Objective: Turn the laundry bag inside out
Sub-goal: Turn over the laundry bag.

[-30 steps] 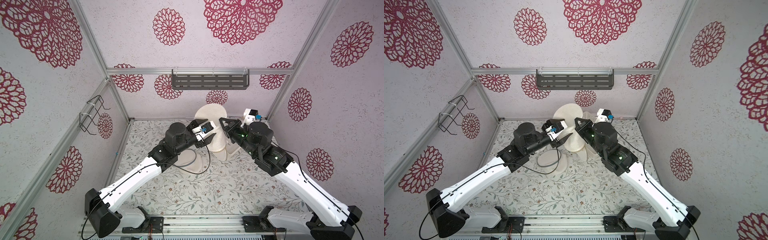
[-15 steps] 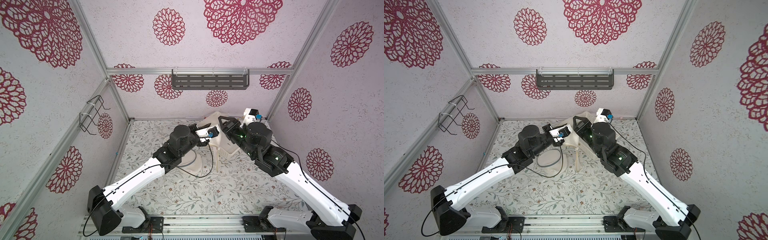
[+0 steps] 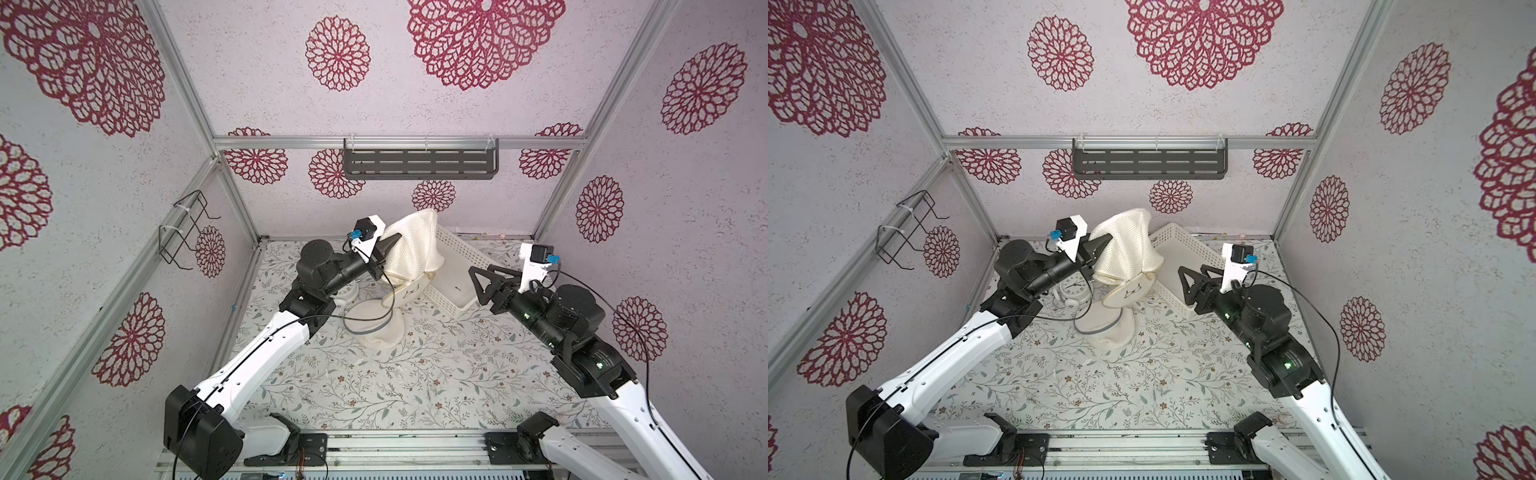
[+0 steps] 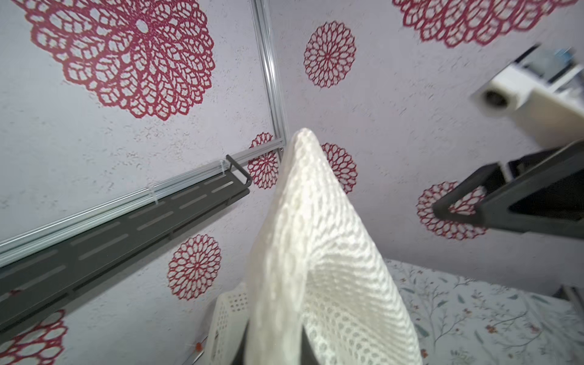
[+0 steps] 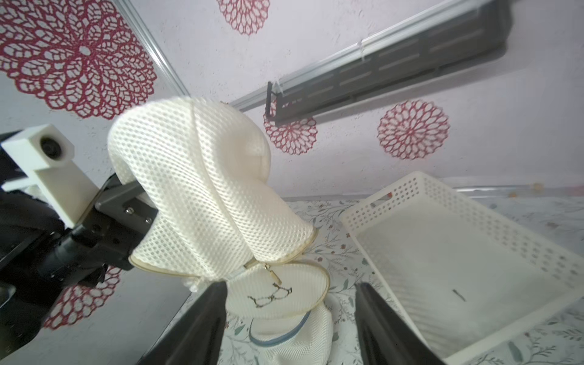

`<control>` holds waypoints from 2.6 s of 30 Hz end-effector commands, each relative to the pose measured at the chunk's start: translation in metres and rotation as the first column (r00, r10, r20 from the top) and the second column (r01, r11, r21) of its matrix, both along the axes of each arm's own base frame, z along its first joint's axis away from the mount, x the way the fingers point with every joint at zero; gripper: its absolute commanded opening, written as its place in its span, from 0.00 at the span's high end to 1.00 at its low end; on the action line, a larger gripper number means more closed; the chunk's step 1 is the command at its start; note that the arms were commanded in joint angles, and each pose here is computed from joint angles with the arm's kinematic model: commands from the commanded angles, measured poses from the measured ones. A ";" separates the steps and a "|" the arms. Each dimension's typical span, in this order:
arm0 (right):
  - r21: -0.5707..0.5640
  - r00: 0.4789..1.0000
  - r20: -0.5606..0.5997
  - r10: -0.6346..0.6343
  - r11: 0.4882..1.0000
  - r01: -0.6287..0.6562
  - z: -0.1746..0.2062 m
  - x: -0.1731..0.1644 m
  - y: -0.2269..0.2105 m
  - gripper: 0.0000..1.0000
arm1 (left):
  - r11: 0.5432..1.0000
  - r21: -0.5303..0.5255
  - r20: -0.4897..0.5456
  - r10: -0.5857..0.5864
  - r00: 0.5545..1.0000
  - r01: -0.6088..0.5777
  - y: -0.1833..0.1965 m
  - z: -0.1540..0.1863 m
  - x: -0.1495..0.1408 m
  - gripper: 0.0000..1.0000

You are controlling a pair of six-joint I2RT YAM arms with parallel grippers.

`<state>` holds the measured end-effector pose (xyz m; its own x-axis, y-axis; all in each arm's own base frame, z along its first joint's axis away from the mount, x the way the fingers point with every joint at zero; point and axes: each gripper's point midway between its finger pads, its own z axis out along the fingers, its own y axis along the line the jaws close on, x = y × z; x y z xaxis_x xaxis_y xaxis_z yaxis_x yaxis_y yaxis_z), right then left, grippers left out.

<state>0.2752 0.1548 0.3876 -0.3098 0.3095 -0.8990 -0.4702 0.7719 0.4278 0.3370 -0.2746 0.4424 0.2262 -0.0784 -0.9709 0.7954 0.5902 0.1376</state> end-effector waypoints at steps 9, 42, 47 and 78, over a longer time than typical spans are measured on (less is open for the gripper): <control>0.205 0.856 0.018 0.516 0.836 -0.508 0.005 -0.021 0.070 0.26 | 0.960 -0.182 -0.039 -0.225 0.974 0.214 -0.009 0.033 -0.026 1.00; 0.359 0.945 -0.049 0.324 0.889 -0.286 0.037 0.009 0.048 1.00 | 0.960 -0.125 -0.358 0.193 0.914 -0.252 0.061 -0.079 0.022 0.15; 0.335 0.967 -0.096 0.238 0.922 -0.194 0.036 0.019 0.038 1.00 | 0.939 -0.065 -0.339 0.297 0.893 -0.337 0.081 -0.087 0.018 0.07; 0.309 0.886 0.012 0.463 0.841 -0.443 0.044 0.002 0.093 1.00 | 0.935 0.087 -0.252 -0.314 0.915 0.345 -0.048 -0.083 -0.054 0.60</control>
